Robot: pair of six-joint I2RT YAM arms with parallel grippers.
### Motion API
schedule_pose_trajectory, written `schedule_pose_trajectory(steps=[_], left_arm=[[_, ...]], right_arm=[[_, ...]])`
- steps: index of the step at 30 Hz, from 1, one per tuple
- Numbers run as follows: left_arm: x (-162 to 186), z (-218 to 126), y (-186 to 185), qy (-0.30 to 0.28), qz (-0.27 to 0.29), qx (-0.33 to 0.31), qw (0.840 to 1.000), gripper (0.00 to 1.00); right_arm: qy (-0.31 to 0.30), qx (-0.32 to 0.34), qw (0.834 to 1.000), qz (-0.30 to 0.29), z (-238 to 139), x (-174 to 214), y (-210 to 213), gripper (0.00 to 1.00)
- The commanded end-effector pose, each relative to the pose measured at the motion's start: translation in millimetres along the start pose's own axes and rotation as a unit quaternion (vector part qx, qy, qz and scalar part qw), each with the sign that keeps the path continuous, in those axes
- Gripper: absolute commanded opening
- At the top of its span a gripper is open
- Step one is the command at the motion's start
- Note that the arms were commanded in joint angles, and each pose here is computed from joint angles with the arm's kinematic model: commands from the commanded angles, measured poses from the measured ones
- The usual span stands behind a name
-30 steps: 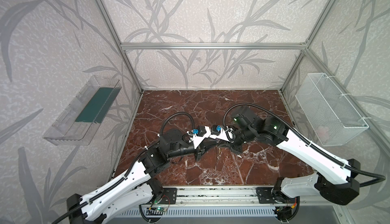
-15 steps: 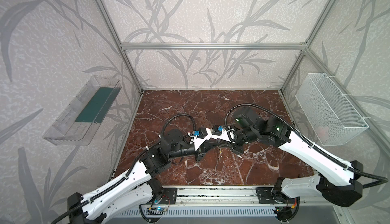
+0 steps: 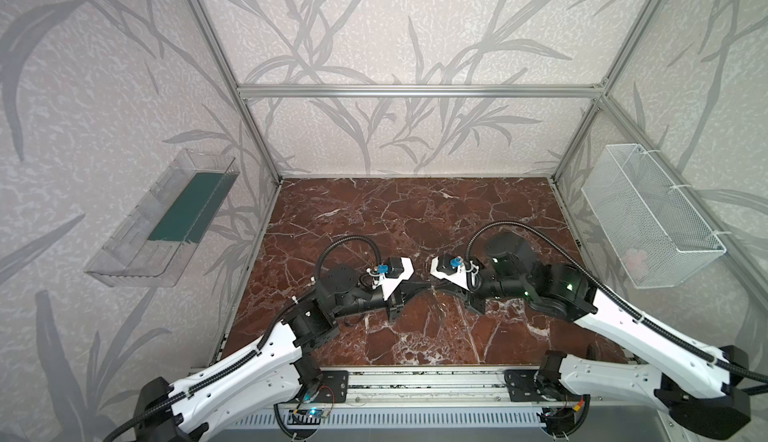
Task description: Put the keys on the keyring
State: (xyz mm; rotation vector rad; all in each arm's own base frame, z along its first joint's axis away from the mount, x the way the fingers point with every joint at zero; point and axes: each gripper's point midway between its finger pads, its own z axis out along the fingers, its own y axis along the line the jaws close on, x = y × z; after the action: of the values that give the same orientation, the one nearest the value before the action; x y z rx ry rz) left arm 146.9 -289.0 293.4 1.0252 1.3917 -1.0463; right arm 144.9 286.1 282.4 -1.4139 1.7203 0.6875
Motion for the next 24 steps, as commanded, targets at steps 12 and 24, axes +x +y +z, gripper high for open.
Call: schedule_pose_trajectory(steps=[12, 24], left_arm=[[-25.8, -10.1, -3.2, -0.070, 0.019, -0.002, 0.997, 0.00], [-31.7, -16.4, -1.8, -0.099, 0.023, -0.014, 0.995, 0.00]], right_arm=[[-0.143, -0.024, 0.988, 0.048, 3.2, -32.5, 7.5, 0.10], [-0.129, -0.086, 0.986, 0.063, 20.0, -27.5, 23.3, 0.04]])
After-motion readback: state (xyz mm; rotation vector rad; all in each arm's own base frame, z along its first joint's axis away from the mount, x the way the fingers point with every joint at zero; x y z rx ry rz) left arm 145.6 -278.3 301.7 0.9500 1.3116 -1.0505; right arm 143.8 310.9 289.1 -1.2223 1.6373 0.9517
